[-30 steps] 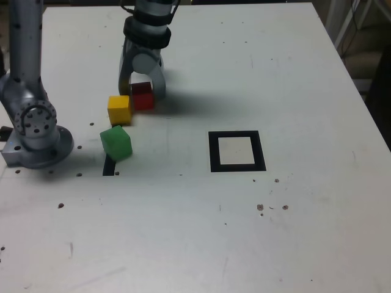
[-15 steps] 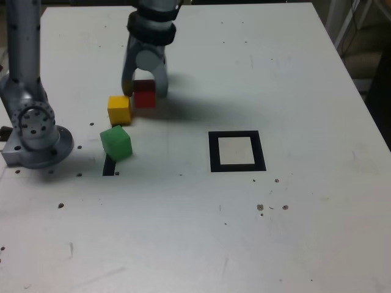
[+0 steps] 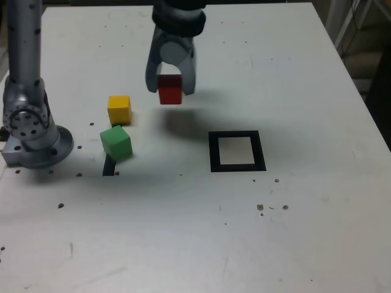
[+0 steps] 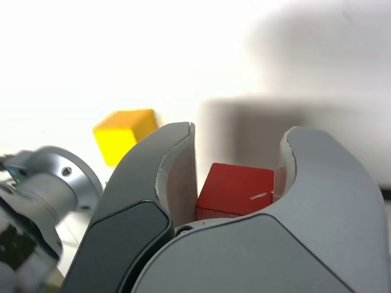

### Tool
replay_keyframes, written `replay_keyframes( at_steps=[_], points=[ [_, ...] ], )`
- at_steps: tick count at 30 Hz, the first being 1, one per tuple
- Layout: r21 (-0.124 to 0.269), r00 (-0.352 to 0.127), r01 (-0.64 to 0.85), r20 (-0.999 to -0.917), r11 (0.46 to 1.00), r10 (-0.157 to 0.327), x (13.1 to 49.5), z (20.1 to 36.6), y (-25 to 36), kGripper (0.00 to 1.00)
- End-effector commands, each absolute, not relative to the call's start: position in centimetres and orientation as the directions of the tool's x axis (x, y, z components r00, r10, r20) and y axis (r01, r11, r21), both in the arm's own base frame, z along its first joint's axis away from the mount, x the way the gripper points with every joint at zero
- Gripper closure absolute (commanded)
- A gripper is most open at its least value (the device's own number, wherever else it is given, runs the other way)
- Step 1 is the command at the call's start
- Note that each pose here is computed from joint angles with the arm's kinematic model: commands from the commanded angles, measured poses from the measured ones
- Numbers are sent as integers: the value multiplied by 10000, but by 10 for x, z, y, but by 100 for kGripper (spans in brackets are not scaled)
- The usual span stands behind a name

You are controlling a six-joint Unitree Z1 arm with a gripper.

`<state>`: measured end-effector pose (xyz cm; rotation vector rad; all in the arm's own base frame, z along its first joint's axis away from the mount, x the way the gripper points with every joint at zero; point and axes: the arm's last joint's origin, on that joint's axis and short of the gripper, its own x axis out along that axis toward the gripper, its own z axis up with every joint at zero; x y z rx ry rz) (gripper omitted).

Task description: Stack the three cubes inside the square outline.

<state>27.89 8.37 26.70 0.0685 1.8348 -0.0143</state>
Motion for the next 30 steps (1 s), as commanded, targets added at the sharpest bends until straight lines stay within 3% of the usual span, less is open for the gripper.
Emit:
replay_keyframes(
  at_steps=[1, 12, 23, 30],
  points=[
    [207, -2610, 600, -9647, 9980, 357, 285, 270, 77, 66],
    [-42, -2338, 796, -9722, 9968, 146, 316, 280, 38, 66],
    [86, -2187, 663, -9755, 9978, 230, 339, 273, 17, 66],
    [62, -2295, 580, -9731, 9983, 194, 358, 260, 17, 66]
  ],
)
